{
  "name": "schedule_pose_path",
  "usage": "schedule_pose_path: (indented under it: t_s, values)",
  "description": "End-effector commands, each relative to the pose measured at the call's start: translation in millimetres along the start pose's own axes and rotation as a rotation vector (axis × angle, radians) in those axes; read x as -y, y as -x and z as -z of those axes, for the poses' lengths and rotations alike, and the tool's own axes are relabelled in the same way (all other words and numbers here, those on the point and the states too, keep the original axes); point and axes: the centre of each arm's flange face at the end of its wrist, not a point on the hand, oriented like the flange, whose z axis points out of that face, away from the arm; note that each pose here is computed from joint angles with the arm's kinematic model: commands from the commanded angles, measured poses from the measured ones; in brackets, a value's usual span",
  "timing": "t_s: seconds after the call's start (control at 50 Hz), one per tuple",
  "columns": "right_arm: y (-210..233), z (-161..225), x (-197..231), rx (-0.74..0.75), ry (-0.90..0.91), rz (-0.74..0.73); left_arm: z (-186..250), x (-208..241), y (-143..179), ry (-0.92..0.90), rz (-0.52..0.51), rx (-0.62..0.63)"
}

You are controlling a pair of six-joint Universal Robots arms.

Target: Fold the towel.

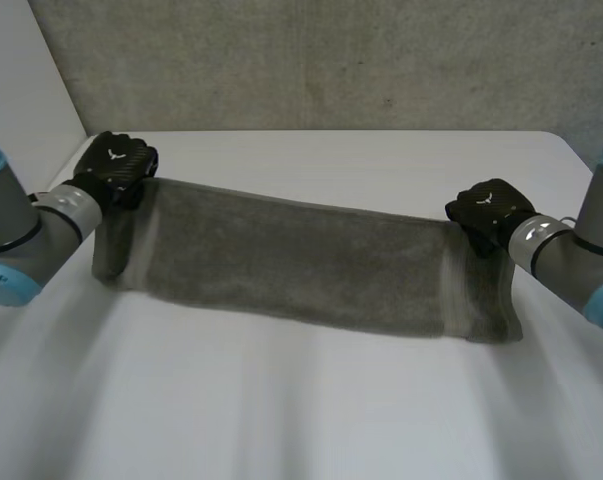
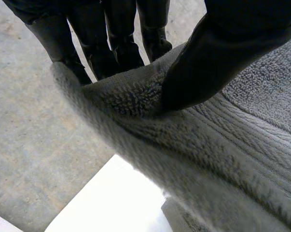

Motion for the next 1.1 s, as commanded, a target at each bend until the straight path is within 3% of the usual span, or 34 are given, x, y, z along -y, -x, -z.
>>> schedule_pose_path:
  t_s: [0.02,0.28,0.42,0.52,0.64,0.84,1.1]
  values:
    - [-1,-12,0,-0.019,-0.016,-0.007,-15,-15,-3,0.034,-0.036,0.011]
    - [11,-19,2,0.005,-0.027,0.004,-15,-23,-10,0.064,-0.027,-0.002]
    - [1,-11,20,-0.023,-0.069,-0.011,-8,-6,4,0.092,-0.026,0.107]
    - [-26,21,57,-0.085,-0.157,-0.145,5,18,12,0.073,-0.014,0.147]
    - [-28,56,74,-0.082,-0.194,-0.225,30,48,18,0.037,0.039,0.164]
    - [19,100,29,0.006,-0.025,-0.227,74,47,-4,0.094,0.092,0.129]
    - [24,81,-42,0.041,0.108,-0.192,96,38,-35,0.107,0.100,0.078]
